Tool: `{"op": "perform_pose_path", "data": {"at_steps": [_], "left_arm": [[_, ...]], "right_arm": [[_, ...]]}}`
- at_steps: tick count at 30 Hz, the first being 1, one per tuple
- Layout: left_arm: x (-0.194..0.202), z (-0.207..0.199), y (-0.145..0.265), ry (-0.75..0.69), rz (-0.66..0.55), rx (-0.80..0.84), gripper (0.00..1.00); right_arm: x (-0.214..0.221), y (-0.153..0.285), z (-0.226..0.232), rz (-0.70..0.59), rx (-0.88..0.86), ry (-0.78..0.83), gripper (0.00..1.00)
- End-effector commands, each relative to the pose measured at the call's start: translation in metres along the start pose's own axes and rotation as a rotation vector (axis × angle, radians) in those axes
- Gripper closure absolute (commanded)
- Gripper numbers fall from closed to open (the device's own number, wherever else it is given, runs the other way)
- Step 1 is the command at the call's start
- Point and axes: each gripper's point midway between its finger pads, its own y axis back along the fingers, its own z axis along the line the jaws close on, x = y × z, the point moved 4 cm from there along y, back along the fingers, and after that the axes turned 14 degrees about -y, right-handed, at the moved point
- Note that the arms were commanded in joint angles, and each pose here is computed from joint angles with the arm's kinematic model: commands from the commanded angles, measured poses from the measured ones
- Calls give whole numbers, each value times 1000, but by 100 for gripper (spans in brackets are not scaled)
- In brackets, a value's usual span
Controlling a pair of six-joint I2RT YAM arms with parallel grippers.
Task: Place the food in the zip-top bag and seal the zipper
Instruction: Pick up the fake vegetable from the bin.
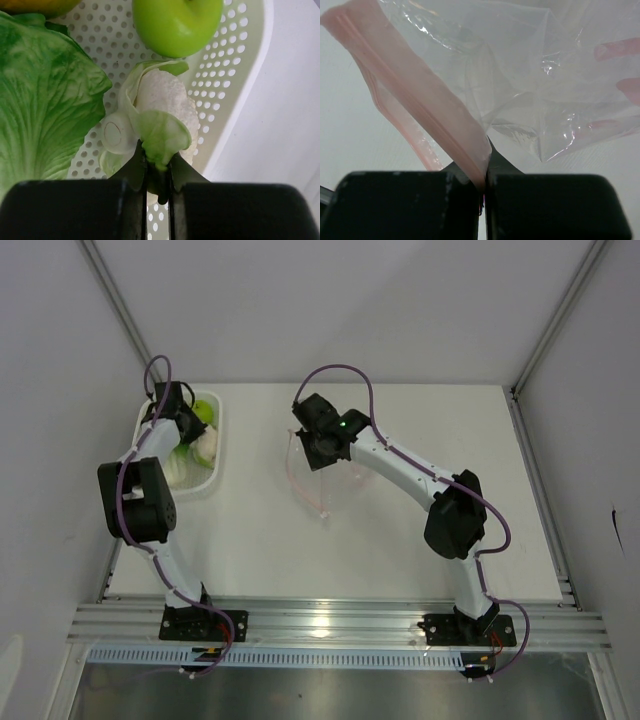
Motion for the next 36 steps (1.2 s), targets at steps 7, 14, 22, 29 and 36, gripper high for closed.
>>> {"op": "perform_pose_path", "data": {"at_steps": [7, 14, 22, 29, 36], "left_arm": [[-20, -3, 59, 0, -86, 17, 99], [-45, -17, 148, 36, -277, 133, 99], [-15, -54, 230, 4, -378, 478, 99], [42, -103, 301, -106, -372, 1029, 99], [99, -125, 349, -269, -338, 1359, 99]], "right_arm": [[-20, 6, 4, -52, 1, -13, 100], [-26, 7, -4, -57, 27, -36, 100], [-32, 23, -12, -68, 37, -57, 100], [-34, 51, -10, -35, -69, -97, 100], [-24, 81, 1, 5, -189, -127, 100]]}}
